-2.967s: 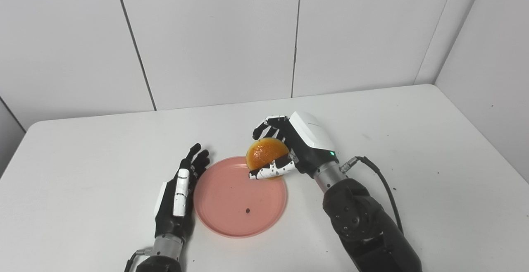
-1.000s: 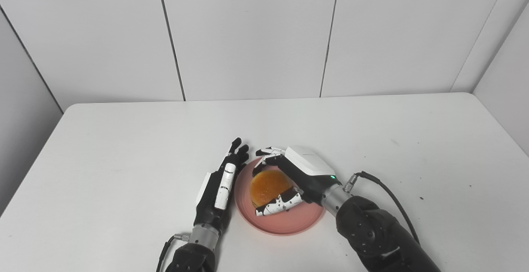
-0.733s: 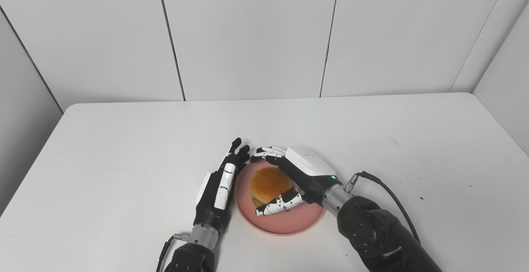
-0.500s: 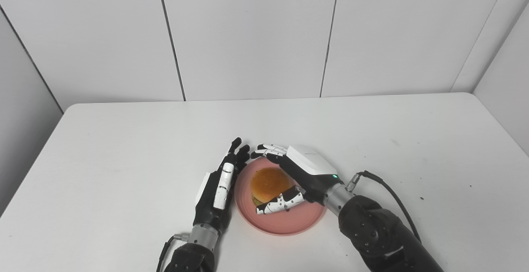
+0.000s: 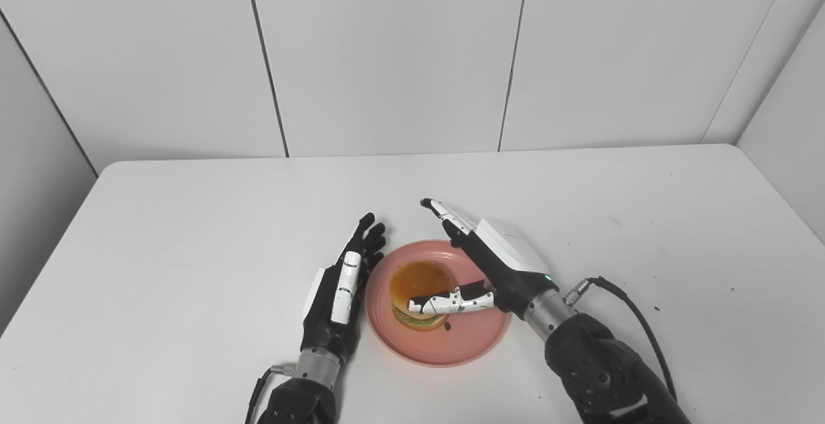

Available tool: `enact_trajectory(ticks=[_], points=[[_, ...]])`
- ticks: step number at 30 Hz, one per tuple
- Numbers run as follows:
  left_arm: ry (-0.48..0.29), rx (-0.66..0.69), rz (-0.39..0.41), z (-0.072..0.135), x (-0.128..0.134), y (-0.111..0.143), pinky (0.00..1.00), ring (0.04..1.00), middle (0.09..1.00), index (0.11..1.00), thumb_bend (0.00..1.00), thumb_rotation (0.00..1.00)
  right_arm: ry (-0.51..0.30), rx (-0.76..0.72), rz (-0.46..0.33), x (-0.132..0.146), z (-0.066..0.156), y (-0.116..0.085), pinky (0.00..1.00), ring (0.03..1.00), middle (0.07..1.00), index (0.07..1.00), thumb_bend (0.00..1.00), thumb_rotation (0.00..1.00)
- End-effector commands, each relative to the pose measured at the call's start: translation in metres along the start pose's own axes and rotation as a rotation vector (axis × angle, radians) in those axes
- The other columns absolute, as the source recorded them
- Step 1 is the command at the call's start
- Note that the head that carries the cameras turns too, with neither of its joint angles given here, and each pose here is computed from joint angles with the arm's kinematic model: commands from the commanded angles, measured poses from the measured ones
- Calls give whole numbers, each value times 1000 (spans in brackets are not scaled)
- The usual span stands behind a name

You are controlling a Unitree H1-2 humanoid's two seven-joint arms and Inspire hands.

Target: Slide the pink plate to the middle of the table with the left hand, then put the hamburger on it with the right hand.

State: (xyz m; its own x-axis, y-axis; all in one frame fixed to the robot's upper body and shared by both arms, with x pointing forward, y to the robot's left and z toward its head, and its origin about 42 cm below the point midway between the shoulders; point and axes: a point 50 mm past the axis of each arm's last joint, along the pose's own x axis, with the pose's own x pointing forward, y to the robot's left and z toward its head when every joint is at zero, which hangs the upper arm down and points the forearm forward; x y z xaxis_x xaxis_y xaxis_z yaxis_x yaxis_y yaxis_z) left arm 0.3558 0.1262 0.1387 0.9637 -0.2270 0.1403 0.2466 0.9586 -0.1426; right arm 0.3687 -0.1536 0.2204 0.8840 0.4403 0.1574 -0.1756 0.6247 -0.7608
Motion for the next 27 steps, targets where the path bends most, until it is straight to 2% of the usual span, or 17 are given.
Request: enact_trajectory(ticks=[1, 3, 7, 10, 15, 19, 27], points=[[8, 8, 36, -9, -5, 1, 954, 952, 949, 935, 604, 1000, -70, 28, -91, 1, 6, -6, 737, 940, 999, 1000, 746, 786], [-12, 10, 56, -11, -6, 1, 953, 954, 952, 938, 599, 1000, -58, 83, -118, -4, 0, -2, 765, 938, 1000, 1000, 741, 855], [-32, 2, 77, -12, -8, 1, 967, 968, 963, 957, 602, 1000, -51, 210, -165, -11, -12, 5, 841, 972, 1000, 1000, 730, 880], [-32, -8, 81, -12, -11, 2, 982, 975, 968, 962, 607, 1000, -65, 283, -215, -16, -16, 9, 931, 997, 1000, 1000, 677, 884], [-37, 7, 96, -11, -16, 0, 984, 974, 968, 960, 594, 1000, -68, 354, -327, -22, -26, 19, 987, 1000, 1000, 1000, 642, 921], [-37, 14, 98, -11, -18, -1, 998, 984, 977, 972, 592, 1000, -68, 361, -379, -24, -31, 24, 1000, 1000, 1000, 1000, 603, 994], [-27, 7, 88, -12, -21, 0, 1000, 1000, 999, 995, 601, 1000, -85, 388, -436, -23, -31, 25, 1000, 1000, 1000, 1000, 566, 1000]])
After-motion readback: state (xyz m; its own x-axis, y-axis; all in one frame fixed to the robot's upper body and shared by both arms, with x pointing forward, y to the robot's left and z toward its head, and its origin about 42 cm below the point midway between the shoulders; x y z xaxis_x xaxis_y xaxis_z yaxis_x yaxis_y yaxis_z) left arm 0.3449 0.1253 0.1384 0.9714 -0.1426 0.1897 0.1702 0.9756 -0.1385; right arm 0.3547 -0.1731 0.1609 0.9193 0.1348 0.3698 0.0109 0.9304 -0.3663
